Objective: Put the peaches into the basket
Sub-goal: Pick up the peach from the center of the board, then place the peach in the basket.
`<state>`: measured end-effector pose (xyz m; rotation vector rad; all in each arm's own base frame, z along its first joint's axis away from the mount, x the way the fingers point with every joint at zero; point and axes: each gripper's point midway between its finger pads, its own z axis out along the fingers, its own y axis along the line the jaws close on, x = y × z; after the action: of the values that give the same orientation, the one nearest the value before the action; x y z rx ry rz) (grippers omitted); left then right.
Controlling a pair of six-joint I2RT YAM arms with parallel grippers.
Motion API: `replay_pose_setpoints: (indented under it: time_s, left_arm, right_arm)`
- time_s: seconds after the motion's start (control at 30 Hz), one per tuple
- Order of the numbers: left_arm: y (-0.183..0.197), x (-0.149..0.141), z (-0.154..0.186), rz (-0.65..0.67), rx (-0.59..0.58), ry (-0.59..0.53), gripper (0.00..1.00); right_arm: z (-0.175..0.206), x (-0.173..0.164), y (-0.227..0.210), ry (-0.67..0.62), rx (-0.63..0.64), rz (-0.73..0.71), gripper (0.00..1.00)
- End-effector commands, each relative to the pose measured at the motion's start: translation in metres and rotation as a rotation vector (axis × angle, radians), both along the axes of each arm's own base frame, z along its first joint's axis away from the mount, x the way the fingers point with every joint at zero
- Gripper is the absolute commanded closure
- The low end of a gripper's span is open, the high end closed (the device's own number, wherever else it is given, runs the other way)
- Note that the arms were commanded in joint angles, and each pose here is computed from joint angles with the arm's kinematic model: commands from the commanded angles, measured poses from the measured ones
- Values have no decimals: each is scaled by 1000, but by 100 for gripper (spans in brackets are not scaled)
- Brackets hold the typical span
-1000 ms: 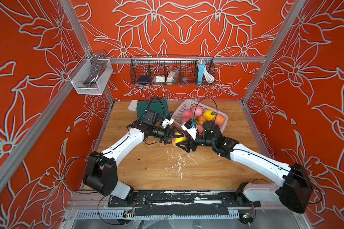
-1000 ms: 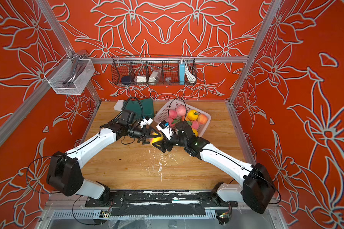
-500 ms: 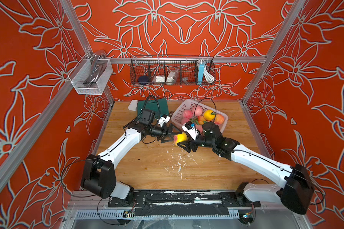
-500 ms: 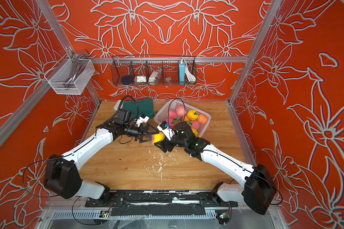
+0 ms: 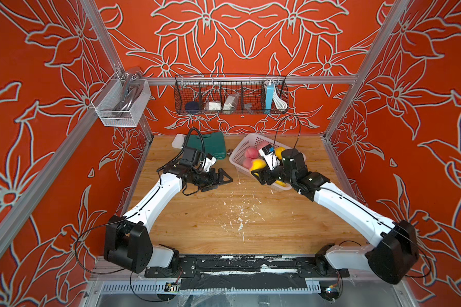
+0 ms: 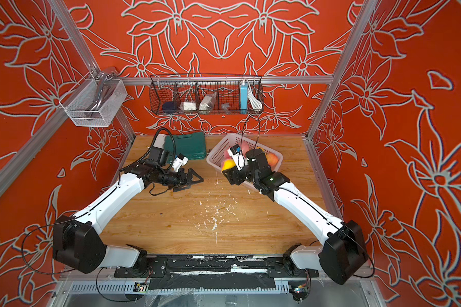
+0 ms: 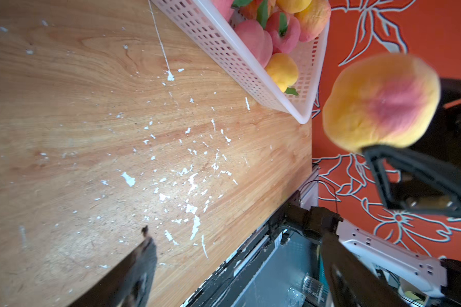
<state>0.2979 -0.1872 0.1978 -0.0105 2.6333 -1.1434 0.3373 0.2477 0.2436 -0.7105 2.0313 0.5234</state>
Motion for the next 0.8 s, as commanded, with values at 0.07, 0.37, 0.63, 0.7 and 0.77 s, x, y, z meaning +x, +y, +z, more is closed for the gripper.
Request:
replay_pose_setpoints:
  time_s: [0.07, 0.37, 0.63, 0.7, 0.77]
  left_arm:
    - [15, 0, -2, -11, 114, -66, 9]
    - [19, 1, -2, -28, 142, -95, 9]
    - [16, -1, 4, -45, 120, -136, 9]
    - [16, -1, 6, -41, 115, -140, 8]
    - [16, 0, 7, -38, 117, -141, 8]
  right_arm:
    - [-11, 38, -24, 85, -41, -131, 22]
    - [-15, 85, -2, 127, -42, -139, 23]
    - [-24, 109, 19, 164, -6, -114, 24]
    - [-25, 113, 23, 171, 0, -110, 24]
    - [-28, 115, 25, 183, -2, -108, 24]
